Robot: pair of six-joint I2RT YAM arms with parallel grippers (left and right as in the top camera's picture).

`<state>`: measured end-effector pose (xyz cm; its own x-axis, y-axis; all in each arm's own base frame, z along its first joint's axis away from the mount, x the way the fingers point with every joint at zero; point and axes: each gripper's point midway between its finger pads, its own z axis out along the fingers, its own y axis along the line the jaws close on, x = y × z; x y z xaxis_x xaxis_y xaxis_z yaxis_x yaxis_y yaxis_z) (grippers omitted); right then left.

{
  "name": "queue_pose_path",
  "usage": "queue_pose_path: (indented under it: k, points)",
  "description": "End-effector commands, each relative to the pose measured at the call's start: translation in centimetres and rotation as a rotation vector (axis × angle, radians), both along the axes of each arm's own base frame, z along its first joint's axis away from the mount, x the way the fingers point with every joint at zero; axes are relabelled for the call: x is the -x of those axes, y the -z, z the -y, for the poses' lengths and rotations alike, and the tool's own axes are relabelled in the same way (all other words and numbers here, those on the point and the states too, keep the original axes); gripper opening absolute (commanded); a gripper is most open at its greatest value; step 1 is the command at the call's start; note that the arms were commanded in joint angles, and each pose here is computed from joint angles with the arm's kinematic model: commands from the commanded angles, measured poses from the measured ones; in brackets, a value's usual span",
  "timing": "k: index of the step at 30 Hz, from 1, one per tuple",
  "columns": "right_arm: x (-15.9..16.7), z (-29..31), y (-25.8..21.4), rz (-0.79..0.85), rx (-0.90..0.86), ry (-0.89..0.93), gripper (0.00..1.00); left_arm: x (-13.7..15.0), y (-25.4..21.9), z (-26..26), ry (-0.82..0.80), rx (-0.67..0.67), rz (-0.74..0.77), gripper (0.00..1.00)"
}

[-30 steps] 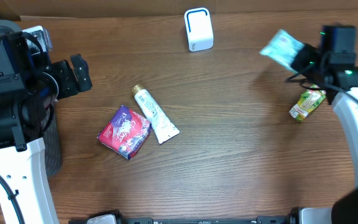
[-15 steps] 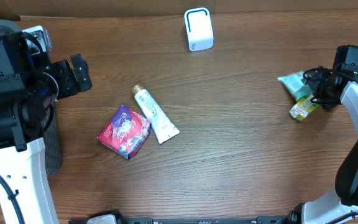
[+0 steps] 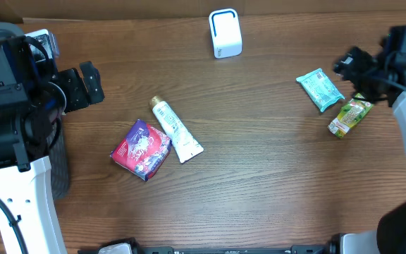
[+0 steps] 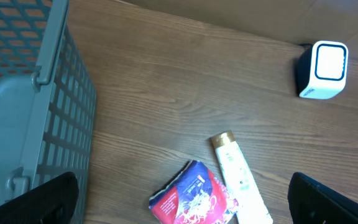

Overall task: Scan the item barcode
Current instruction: 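Carry the wipes pack right and release it beside the carton, then move the right gripper to the white lotion tube and grasp it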

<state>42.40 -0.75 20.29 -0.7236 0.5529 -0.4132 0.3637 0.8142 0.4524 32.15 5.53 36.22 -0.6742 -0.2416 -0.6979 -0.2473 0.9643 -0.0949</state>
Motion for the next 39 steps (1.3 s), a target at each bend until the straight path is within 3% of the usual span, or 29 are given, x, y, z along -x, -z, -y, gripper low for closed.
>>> queue_pose_path:
  k: [1, 10, 19, 26, 39]
  points:
    - [0.4, -7.9, -1.0, 0.060, -0.073, -0.337, 0.89, 0.0, -0.4, -0.2, -0.009, -0.005, 0.011, 1.00]
    - [2.7, -24.3, 5.8, 0.062, 0.011, -0.864, 0.89, 0.0, -0.4, -0.2, -0.009, -0.005, 0.011, 1.00]
    - [5.4, -35.6, 11.3, 0.100, -0.056, -1.127, 0.80, 0.0, -0.4, -0.2, -0.009, -0.005, 0.011, 0.99]
    - [6.2, -39.9, 15.1, 0.116, -0.028, -1.165, 0.78, 0.0, -0.4, -0.2, -0.009, -0.005, 0.011, 1.00]
    - [4.9, -41.5, 18.6, 0.101, -0.101, -1.076, 0.64, 0.0, -0.4, -0.2, -0.009, -0.005, 0.011, 1.00]
